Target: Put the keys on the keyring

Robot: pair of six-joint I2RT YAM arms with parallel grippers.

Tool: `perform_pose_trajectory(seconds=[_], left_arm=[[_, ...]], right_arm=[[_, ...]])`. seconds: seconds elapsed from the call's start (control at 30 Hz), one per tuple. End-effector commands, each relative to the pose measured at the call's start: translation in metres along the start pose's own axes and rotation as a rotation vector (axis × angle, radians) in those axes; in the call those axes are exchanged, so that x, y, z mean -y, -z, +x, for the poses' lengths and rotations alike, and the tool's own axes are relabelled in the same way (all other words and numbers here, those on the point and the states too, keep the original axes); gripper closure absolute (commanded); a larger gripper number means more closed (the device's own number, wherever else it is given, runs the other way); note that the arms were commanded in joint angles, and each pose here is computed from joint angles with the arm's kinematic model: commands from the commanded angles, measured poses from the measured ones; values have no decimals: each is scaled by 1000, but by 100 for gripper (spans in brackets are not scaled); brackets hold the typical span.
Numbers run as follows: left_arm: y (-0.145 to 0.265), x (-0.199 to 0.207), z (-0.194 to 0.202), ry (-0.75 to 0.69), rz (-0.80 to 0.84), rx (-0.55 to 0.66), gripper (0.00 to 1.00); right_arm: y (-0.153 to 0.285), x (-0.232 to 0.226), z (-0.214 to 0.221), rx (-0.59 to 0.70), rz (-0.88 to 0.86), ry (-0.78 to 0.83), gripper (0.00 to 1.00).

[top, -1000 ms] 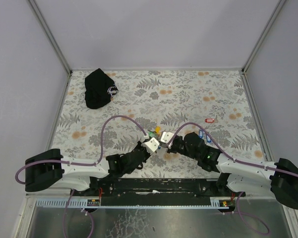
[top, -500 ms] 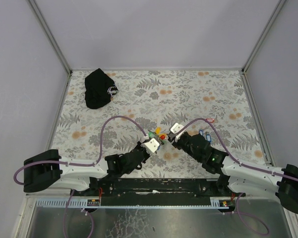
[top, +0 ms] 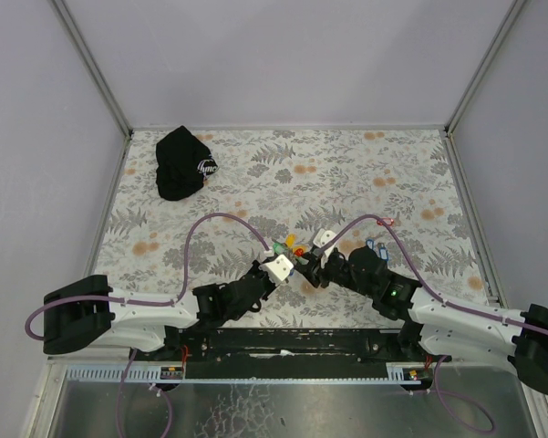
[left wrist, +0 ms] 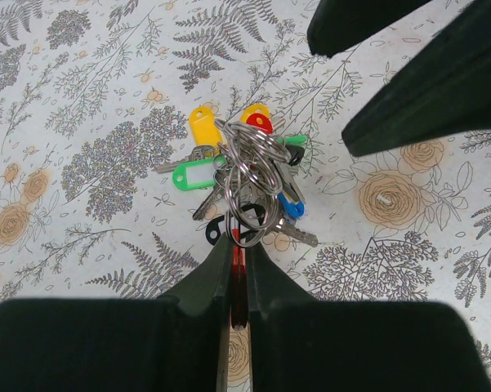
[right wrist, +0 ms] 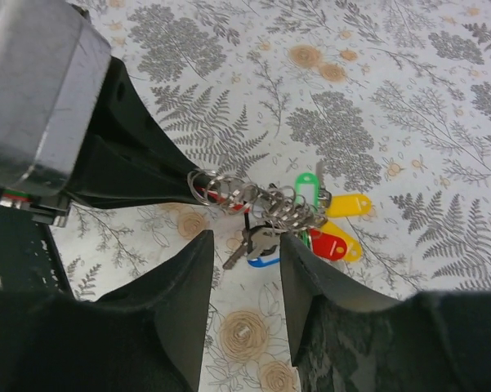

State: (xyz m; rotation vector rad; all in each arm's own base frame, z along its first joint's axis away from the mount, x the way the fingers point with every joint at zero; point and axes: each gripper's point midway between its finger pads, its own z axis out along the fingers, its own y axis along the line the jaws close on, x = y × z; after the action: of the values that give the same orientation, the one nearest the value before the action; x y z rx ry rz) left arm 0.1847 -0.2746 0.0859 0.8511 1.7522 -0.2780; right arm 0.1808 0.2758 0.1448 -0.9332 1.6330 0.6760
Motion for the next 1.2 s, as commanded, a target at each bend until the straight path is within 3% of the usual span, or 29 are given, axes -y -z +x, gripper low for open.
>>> perform_pose_trajectory(seconds=[0.0,0.47,1.17], left_arm=[[2,4,-2,21,25,20,100],[3,5,-3,26,32,29,100],[5,6,-6,36,44,38,100]], right_arm=[[-7,-11,-34,119,-59,-56,55],[-25,-2,-30,124,3,-110,63],[-31,3,-14,52,15,-39,99]])
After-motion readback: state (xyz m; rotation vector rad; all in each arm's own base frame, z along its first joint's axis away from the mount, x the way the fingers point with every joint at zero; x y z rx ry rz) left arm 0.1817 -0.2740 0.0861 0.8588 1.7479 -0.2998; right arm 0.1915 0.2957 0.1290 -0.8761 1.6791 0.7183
